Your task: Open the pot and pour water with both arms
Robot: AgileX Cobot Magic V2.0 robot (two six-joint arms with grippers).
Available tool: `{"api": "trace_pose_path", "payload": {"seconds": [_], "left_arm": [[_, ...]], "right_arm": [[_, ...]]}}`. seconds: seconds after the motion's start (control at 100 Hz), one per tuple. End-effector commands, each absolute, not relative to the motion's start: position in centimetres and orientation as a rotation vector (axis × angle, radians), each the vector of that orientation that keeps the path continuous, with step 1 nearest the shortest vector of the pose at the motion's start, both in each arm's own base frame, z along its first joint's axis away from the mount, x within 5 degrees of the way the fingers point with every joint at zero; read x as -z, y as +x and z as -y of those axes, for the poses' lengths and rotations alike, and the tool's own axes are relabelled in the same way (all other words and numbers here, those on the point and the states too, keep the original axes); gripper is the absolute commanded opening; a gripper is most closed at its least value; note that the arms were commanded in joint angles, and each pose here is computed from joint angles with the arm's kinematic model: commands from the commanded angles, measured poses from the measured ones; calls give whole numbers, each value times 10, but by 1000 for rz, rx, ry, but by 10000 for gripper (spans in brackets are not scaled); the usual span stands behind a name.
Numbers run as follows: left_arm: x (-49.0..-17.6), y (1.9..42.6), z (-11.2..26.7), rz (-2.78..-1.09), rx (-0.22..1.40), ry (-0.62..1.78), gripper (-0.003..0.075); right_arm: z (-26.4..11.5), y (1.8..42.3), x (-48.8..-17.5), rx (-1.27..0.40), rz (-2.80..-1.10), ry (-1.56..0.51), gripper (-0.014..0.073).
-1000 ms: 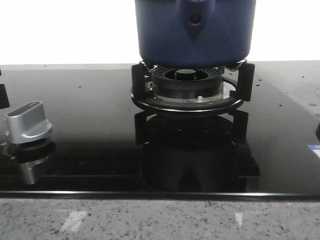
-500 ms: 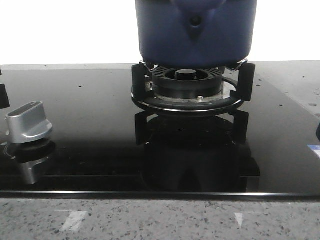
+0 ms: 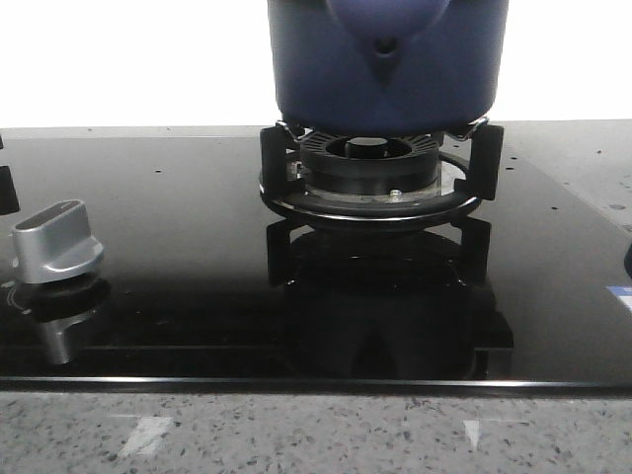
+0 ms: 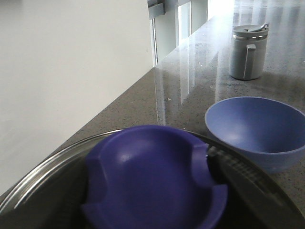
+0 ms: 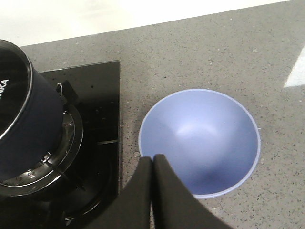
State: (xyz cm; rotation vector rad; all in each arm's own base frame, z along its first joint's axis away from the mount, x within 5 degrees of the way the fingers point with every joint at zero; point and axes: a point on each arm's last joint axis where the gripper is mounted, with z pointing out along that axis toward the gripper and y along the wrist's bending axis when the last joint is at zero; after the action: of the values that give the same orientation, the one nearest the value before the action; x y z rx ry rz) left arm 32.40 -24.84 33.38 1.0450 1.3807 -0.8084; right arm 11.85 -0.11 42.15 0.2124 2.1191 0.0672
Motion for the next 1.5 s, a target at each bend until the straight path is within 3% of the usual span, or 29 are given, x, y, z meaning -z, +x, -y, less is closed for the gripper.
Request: {"api": "trace_pose_path", "payload": {"seconds": [0.0,0.43,0.62,0.91,0.98,1.13,1.25,1.49], "left_arm": [[-370,311,248,-1263,897,983,435],[-392,305,235,-1239,911,936,435],[-405,305,235,-1205,925,927,499],[-424,299,224,-1160,901,908,485],[-431,298,215,-1166,906,876,442],[-446,294,184,-1234,938,747,222],[-451,277,151,-1259,852,698,106],[-436,206,87,-1345,534,567,71]], "right_arm": [[1,118,-435,-72,-2023,188,-71],[1,118,-435,-72,-2022,188,-71],[1,118,-435,-72,-2022,188,-71],[1,118,-435,-72,-2022,188,-71],[1,118,-435,-72,-2022,187,-71],[1,118,-434,-42,-2021,137,-71],[1,111,-435,-30,-1924,89,-71],[1,73,-406,-19,-1713,27,-71]]}}
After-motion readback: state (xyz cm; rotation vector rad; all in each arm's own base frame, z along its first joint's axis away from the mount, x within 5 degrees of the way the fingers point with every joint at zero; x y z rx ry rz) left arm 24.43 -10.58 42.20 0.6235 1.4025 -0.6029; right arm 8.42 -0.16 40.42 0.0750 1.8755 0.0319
